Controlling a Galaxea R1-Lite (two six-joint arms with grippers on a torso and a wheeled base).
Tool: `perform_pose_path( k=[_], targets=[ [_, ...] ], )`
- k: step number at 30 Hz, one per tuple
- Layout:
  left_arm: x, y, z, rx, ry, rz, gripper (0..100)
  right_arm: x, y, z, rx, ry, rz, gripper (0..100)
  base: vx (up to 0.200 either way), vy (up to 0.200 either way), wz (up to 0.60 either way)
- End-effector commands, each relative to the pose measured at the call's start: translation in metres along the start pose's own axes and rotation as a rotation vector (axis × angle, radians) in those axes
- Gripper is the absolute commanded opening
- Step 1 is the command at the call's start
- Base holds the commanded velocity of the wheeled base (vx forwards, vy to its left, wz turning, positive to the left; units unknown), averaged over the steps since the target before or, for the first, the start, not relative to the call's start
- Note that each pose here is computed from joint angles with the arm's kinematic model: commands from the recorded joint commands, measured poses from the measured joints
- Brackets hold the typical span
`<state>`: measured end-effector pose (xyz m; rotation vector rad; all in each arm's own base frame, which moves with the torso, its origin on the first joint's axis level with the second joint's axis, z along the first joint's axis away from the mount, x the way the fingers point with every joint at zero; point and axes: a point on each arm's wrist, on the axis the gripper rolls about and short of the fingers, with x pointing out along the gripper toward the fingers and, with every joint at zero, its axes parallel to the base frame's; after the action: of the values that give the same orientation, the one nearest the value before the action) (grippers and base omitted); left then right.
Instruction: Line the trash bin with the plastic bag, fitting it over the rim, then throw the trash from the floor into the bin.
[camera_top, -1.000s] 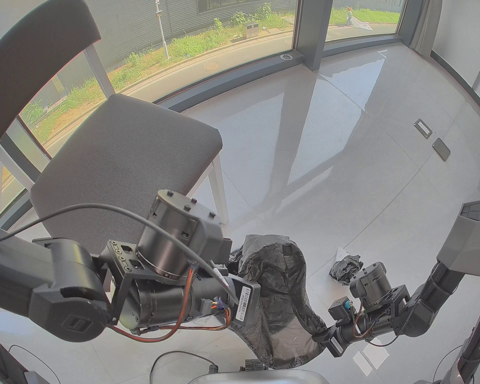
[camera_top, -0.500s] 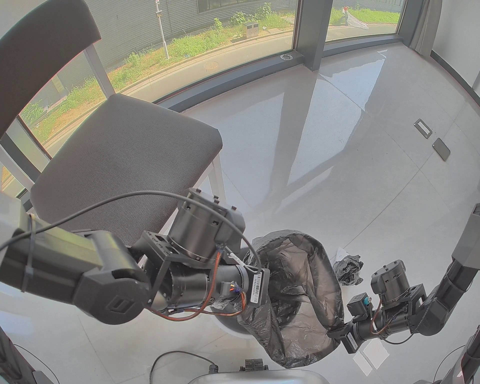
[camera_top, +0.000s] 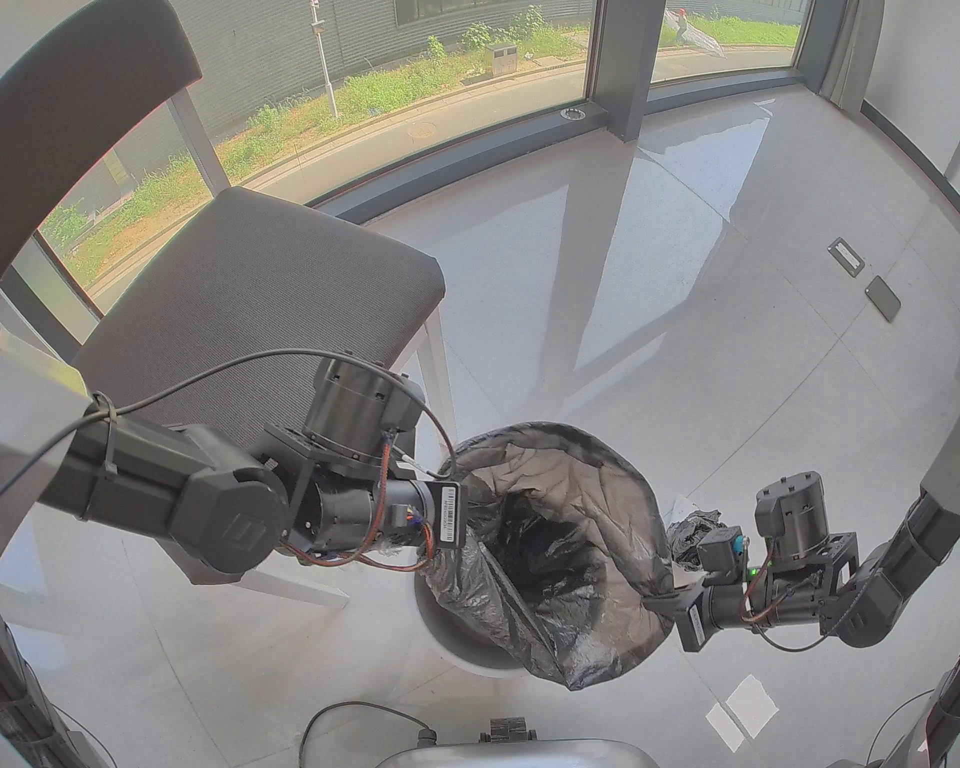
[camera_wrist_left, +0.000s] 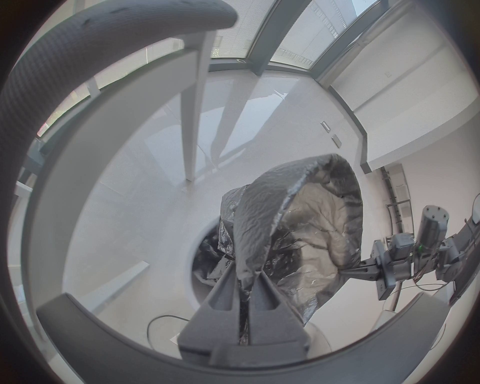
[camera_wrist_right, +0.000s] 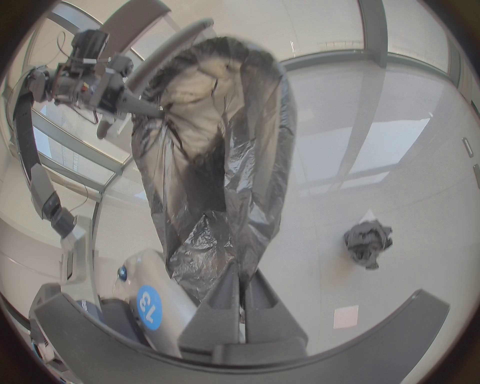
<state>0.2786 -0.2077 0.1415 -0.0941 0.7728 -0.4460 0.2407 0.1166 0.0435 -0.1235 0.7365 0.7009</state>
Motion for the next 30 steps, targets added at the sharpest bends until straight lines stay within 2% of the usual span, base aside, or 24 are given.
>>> perform_pose_path(
  k=[1,7,9,23,28,30],
  targets=[
    [-0.014,0.021,0.005,0.002,-0.036,0.078,0,0.008,-0.006,0.028,-0.019,-0.096,-0.01,0,0.0,0.0,0.0],
    [-0.014,0.028,-0.023,0.02,0.042,0.101,0,0.017,-0.015,0.048,-0.035,-0.152,-0.028,0,0.0,0.0,0.0],
    [-0.012,0.026,-0.026,0.019,0.041,0.094,0,0.016,-0.017,0.055,-0.039,-0.176,-0.034,0,0.0,0.0,0.0],
    [-0.018,0.018,-0.02,0.03,-0.023,0.062,0,0.005,-0.018,0.048,-0.027,-0.168,-0.047,0,0.0,0.0,0.0],
    [-0.021,0.027,-0.022,0.015,-0.017,0.082,0,0.005,-0.022,0.047,-0.019,-0.165,-0.058,0,0.0,0.0,0.0],
    [-0.025,0.04,-0.022,0.0,-0.021,0.111,0,0.006,-0.023,0.047,-0.019,-0.165,-0.059,0,0.0,0.0,0.0]
  ],
)
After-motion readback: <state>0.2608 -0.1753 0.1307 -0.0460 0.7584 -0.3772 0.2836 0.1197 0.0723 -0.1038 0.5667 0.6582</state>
